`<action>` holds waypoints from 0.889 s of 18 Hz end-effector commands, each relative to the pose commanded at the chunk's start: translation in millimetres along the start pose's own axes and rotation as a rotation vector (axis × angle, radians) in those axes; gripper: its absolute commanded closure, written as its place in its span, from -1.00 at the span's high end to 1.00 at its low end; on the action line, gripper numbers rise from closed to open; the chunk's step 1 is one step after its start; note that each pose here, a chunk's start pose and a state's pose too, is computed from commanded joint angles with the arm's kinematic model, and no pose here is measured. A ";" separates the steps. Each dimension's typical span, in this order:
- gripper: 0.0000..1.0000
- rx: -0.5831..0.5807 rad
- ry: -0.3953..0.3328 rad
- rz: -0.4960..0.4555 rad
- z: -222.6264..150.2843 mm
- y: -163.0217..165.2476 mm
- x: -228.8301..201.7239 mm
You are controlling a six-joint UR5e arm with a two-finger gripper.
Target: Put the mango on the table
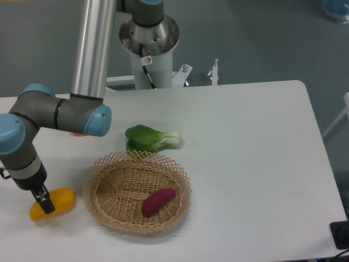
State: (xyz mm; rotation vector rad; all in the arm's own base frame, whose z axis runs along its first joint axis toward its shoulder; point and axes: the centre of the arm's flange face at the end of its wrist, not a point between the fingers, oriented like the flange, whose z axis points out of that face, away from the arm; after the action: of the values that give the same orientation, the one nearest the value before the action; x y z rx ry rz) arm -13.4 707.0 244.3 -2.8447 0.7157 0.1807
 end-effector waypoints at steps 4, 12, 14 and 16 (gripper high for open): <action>1.00 0.054 -0.048 -0.006 -52.0 -1.7 -4.5; 1.00 0.030 -0.119 -0.193 -85.9 85.6 -121.9; 1.00 -0.012 -0.103 -0.210 -88.4 128.6 -158.0; 1.00 -0.046 -0.093 -0.211 -94.0 169.8 -191.6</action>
State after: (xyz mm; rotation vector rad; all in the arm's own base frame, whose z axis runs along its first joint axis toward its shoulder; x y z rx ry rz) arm -256.0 626.6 339.5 -2.9073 0.3944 0.2972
